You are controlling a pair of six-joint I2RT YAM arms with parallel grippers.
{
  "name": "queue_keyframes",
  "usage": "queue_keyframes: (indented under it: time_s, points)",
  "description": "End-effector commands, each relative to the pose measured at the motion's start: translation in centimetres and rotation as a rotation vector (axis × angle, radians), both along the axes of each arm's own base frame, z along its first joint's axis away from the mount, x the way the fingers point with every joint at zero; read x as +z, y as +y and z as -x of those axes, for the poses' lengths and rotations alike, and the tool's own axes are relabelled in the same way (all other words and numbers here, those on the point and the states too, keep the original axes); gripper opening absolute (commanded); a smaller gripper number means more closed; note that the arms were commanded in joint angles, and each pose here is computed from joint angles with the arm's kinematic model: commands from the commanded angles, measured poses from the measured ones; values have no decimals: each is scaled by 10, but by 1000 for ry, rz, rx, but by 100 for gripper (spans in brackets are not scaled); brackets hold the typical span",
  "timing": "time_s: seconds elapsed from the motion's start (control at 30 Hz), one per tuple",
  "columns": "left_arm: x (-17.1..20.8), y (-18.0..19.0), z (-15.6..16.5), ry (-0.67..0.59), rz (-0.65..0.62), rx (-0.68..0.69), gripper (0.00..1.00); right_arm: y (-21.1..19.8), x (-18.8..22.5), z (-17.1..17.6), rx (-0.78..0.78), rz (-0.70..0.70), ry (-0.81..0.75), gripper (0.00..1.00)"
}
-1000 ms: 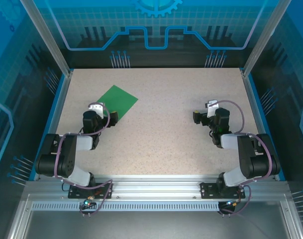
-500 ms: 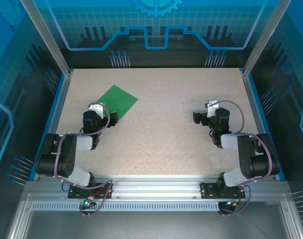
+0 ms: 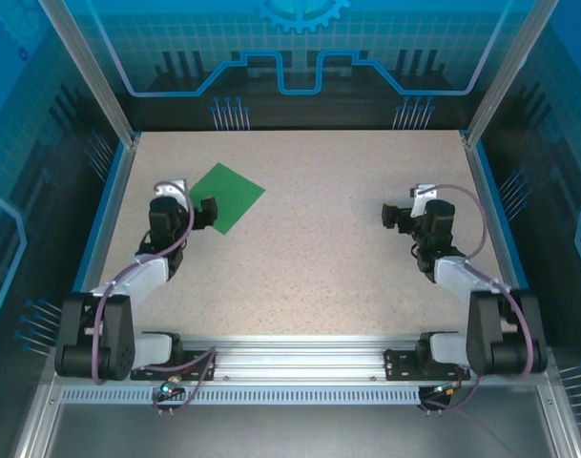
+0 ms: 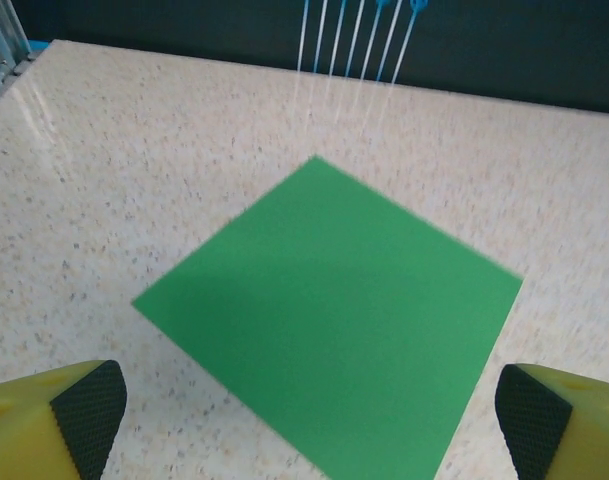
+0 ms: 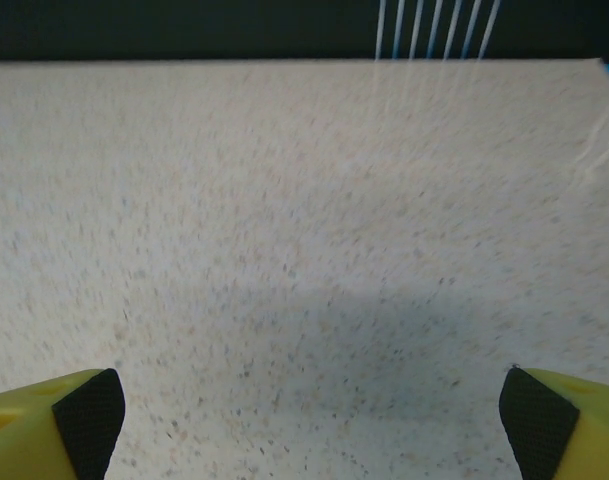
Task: Fold a paper plane with a square sheet of paper (fold left side to right side)
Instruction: Move the square sheet of paper to the center of the table.
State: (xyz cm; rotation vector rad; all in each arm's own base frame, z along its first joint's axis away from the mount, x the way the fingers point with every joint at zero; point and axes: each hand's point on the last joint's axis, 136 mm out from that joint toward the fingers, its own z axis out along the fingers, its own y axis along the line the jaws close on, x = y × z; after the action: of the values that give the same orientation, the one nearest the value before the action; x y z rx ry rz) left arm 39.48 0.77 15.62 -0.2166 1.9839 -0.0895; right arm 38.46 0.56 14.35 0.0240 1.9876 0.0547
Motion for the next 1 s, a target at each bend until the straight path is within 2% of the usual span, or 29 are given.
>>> queue_keyframes:
  time_s: [0.0, 0.1, 0.23, 0.3, 0.4, 0.63, 0.77, 0.97]
  points:
    - [-9, -4, 5, 207, 112, 37, 99, -7, 21, 17, -82, -98, 58, 100]
    - [-21, -23, -5, 368, 187, -17, 99, 4, 33, 31, -89, -200, 123, 100]
    - [-40, -50, -21, 510, 210, -76, 98, 31, 35, 47, -33, -286, 216, 100]
    - [-53, -62, -31, 581, 201, -89, 94, 45, 35, 54, -4, -294, 242, 100]
    - [-76, -68, -44, 675, 214, -61, 83, 61, 33, 62, 29, -278, 263, 100]
    - [-113, -63, -72, 786, 200, 38, 57, 72, 28, 69, 42, -250, 280, 100]
    - [-125, -61, -81, 821, 155, 68, 55, 72, 30, 70, 43, -238, 281, 100]
    - [-141, -66, -78, 879, 123, 74, 54, 71, 27, 71, 38, -237, 287, 100]
